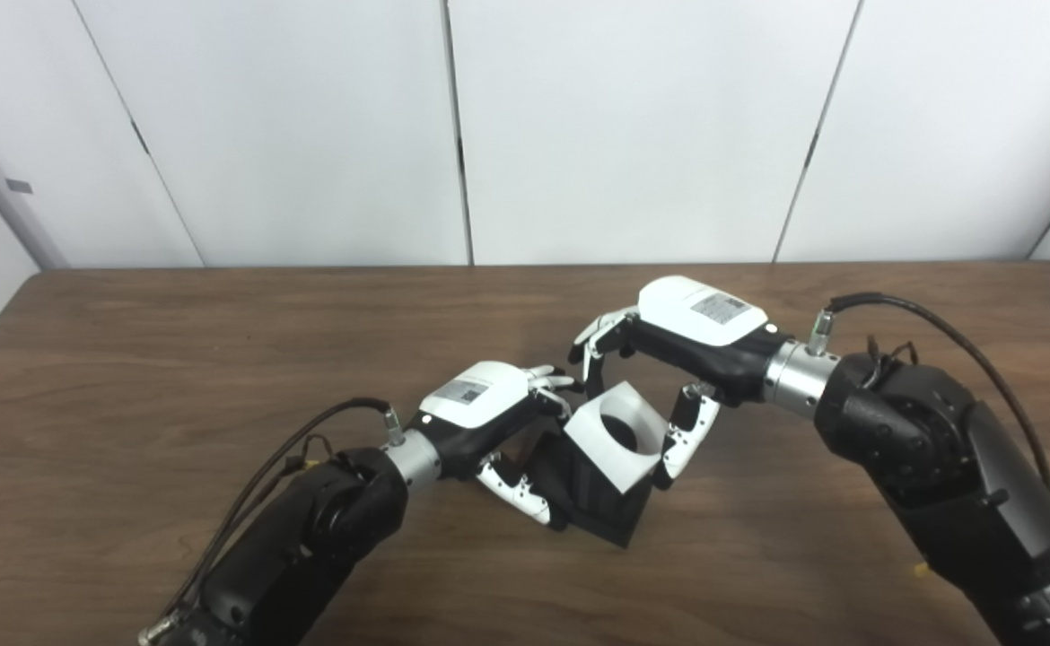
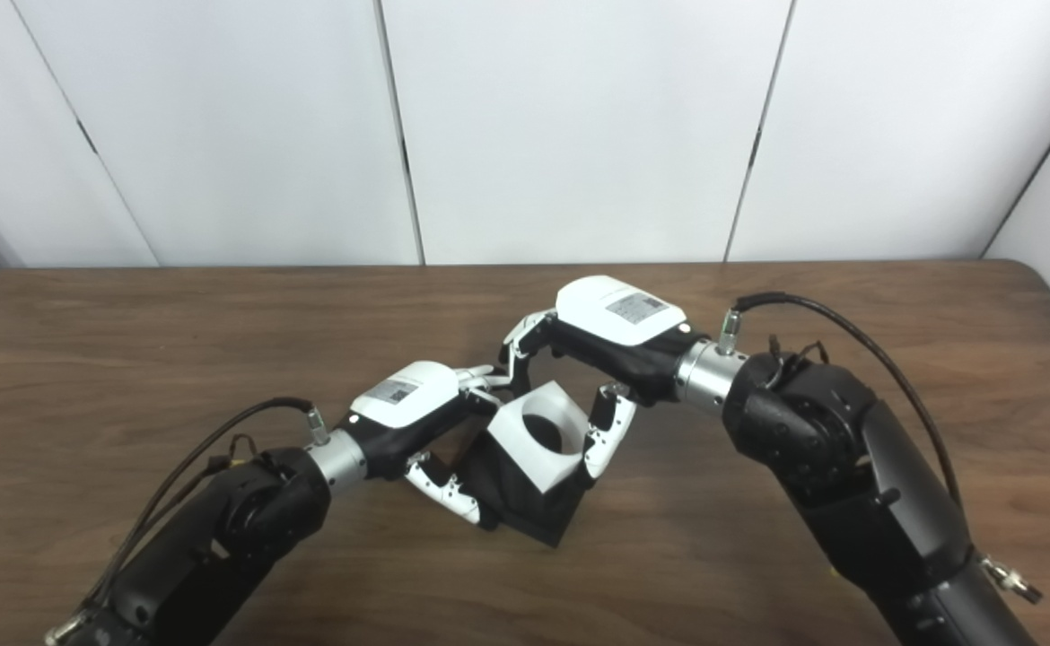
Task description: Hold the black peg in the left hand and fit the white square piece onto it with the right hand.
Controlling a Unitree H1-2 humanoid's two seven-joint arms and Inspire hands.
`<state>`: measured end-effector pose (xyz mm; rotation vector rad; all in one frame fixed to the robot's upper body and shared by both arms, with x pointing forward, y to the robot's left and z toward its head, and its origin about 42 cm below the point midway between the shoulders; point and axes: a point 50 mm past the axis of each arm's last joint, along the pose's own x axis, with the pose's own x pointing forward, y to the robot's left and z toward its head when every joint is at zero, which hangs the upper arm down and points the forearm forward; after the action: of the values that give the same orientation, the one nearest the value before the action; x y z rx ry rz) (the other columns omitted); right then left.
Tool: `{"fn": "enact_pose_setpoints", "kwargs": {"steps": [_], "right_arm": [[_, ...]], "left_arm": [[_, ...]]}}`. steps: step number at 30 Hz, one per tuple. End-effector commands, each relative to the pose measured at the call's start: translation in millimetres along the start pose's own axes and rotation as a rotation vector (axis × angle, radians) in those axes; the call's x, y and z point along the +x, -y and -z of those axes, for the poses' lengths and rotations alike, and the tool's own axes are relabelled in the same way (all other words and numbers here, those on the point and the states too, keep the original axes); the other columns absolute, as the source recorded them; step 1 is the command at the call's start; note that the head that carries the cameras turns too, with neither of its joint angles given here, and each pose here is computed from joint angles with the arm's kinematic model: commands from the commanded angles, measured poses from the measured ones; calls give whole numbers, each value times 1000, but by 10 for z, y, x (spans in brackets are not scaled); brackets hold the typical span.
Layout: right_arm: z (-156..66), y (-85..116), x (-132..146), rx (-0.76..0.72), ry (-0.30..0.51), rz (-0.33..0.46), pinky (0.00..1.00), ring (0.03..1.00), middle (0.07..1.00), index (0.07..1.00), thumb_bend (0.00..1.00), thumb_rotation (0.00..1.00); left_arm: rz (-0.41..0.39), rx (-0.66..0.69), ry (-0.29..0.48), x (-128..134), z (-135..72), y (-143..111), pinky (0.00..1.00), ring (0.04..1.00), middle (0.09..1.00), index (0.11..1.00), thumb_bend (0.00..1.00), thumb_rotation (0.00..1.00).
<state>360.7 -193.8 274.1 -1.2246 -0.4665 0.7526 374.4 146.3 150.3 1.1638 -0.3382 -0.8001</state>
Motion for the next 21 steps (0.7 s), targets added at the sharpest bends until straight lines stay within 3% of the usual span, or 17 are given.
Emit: {"fn": "enact_pose_setpoints", "kwargs": {"steps": [1,11,21], "right_arm": [[-14,125,45,-26,19,44,622,730,752,480,516,133],[-33,33,164,-13,28,43,626,728,750,480,517,134],[-234,23,304,-3,80,30,617,733,751,480,516,134]], "left_arm": [[91,44,-40,-20,39,122,927,967,922,494,523,66],[83,43,-42,-1,35,154,916,961,918,494,523,66],[91,41,-46,4,17,169,930,967,923,494,523,67]]}}
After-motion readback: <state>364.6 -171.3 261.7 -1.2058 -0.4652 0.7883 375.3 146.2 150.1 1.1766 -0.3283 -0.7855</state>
